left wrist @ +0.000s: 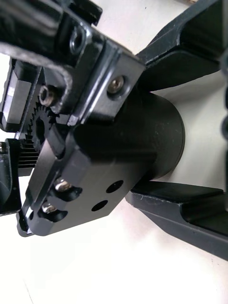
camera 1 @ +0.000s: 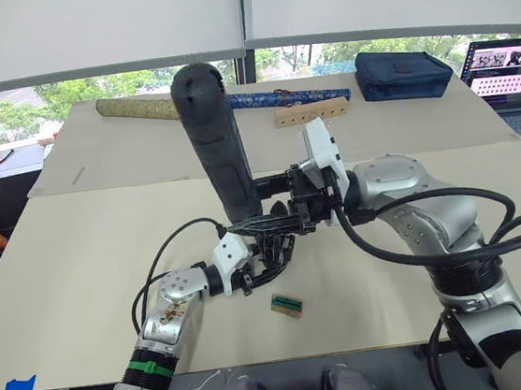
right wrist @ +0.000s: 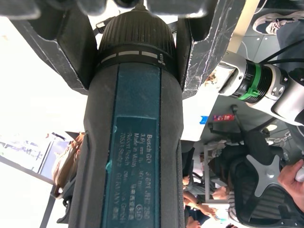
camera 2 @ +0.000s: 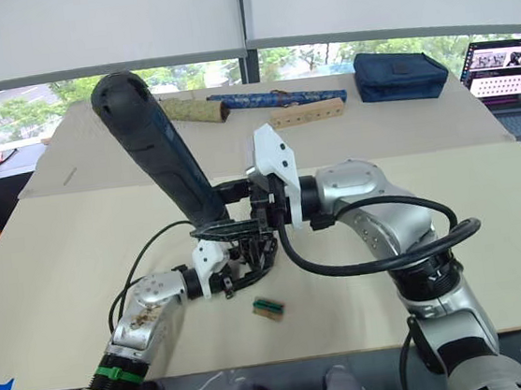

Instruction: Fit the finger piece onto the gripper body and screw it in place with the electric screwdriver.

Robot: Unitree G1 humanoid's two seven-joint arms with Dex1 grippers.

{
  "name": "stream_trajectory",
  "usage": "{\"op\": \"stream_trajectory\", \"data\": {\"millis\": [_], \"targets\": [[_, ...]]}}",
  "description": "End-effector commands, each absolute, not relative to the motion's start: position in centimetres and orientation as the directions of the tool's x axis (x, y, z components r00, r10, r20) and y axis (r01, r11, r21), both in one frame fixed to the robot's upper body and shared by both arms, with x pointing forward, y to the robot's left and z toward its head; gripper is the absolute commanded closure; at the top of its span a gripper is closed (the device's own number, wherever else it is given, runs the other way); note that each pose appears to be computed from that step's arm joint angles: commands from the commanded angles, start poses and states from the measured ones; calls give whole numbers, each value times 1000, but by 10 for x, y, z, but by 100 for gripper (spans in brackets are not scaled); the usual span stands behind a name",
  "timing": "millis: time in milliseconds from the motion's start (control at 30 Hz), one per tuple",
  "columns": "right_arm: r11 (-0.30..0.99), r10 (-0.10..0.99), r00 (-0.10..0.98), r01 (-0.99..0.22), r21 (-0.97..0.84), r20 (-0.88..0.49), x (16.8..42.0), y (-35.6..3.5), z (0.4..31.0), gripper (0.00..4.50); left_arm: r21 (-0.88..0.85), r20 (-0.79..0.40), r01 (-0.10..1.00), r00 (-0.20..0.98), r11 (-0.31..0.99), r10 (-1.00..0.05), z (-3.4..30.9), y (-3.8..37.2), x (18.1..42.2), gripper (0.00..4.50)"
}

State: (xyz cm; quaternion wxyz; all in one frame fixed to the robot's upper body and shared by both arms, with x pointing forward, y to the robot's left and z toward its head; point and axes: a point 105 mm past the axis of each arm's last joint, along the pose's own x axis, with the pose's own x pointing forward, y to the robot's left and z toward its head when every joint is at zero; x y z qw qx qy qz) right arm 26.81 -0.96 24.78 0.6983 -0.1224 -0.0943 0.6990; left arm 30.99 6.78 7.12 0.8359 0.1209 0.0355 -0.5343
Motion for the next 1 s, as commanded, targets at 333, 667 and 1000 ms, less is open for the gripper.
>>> {"op": "stream_trajectory", "data": {"millis": [333,667,1000], "targets": [[-13,1000,-8,-939,-343,-17,264,-9,256,260,75,-285,917,397,392,-873,41,71,299,224],[-20,999,-7,-936,-352,-39,264,-8,255,260,74,-283,917,396,391,-874,40,71,298,224],[-9,999,3,-946,-324,-37,268,-10,245,260,70,-281,917,395,392,-874,40,70,298,224]]}}
